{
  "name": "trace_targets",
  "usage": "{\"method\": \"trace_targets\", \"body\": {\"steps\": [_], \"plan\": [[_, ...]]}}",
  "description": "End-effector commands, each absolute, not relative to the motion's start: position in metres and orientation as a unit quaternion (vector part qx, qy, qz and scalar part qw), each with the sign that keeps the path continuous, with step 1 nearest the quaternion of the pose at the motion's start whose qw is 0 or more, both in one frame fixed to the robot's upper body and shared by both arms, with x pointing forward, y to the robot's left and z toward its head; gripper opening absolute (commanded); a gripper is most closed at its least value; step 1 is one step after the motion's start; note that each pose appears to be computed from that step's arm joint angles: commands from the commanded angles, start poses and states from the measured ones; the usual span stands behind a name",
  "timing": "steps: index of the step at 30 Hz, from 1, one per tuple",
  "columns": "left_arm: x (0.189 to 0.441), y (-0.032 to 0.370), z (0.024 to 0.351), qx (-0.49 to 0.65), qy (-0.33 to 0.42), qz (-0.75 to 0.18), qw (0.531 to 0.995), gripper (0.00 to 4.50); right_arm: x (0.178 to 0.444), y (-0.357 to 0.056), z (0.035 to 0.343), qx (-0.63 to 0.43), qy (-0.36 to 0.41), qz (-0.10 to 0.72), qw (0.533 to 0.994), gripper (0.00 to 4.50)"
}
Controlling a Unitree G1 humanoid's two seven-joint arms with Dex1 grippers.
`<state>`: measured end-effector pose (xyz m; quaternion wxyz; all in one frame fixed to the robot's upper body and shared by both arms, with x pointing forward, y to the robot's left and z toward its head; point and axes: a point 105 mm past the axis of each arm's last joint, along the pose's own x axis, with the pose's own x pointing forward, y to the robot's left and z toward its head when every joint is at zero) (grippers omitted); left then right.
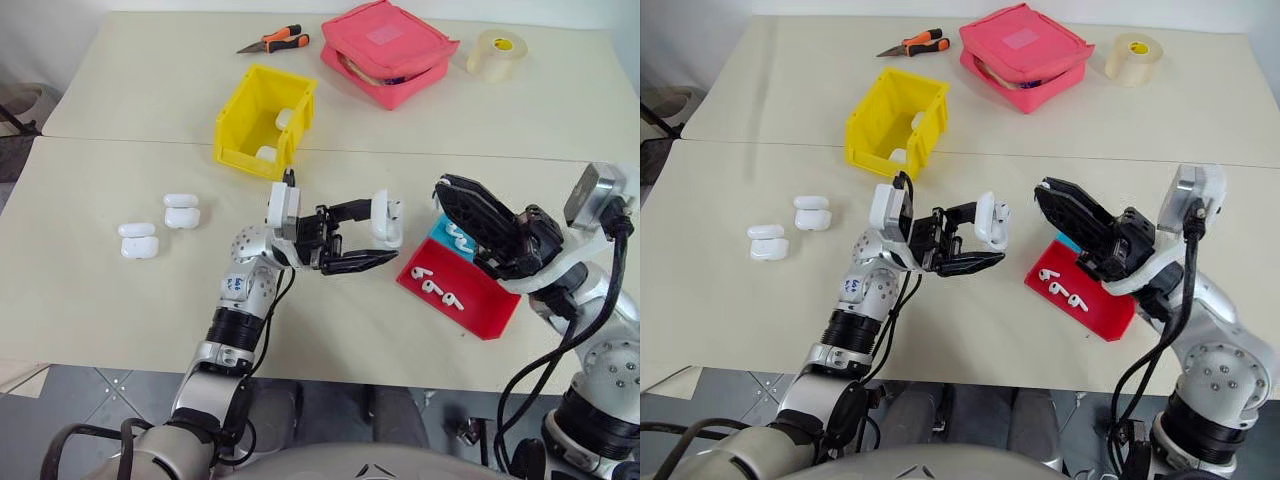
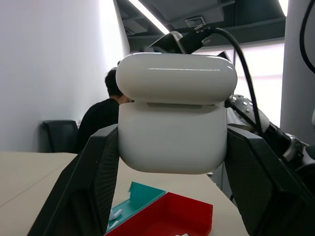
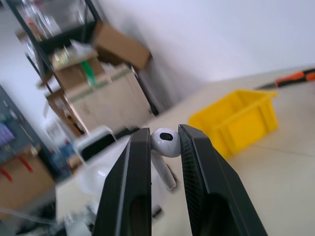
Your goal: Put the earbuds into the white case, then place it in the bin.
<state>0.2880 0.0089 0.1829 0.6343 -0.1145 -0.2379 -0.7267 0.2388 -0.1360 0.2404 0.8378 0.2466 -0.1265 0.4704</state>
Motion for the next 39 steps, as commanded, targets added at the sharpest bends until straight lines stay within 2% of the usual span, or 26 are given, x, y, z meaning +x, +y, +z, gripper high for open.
{"method": "trace_targets", "body": {"steps": [1,6,19,30,37,39], "plan": [[0.286,0.007,0.197,-0.115,-0.257,-0.727,0.626,2.79,0.224,-0.121,0.249,0.271,-0.151,0.495,0.812,0.46],[0.288,0.007,0.198,-0.117,-0.252,-0.724,0.632,2.79,0.215,-0.106,0.24,0.284,-0.139,0.507,0.802,0.46],[0.285,0.007,0.202,-0.117,-0.255,-0.723,0.631,2.79,0.233,-0.104,0.213,0.3,-0.133,0.466,0.822,0.46],[0.289,0.007,0.208,-0.126,-0.261,-0.714,0.637,2.79,0.23,-0.093,0.195,0.288,-0.086,0.484,0.822,0.46],[0.289,0.016,0.206,-0.111,-0.255,-0.719,0.636,2.79,0.226,-0.103,0.208,0.233,-0.102,0.499,0.828,2.84],[0.292,0.023,0.204,-0.097,-0.246,-0.718,0.644,2.79,0.226,-0.115,0.21,0.216,-0.098,0.495,0.836,2.84]]}}
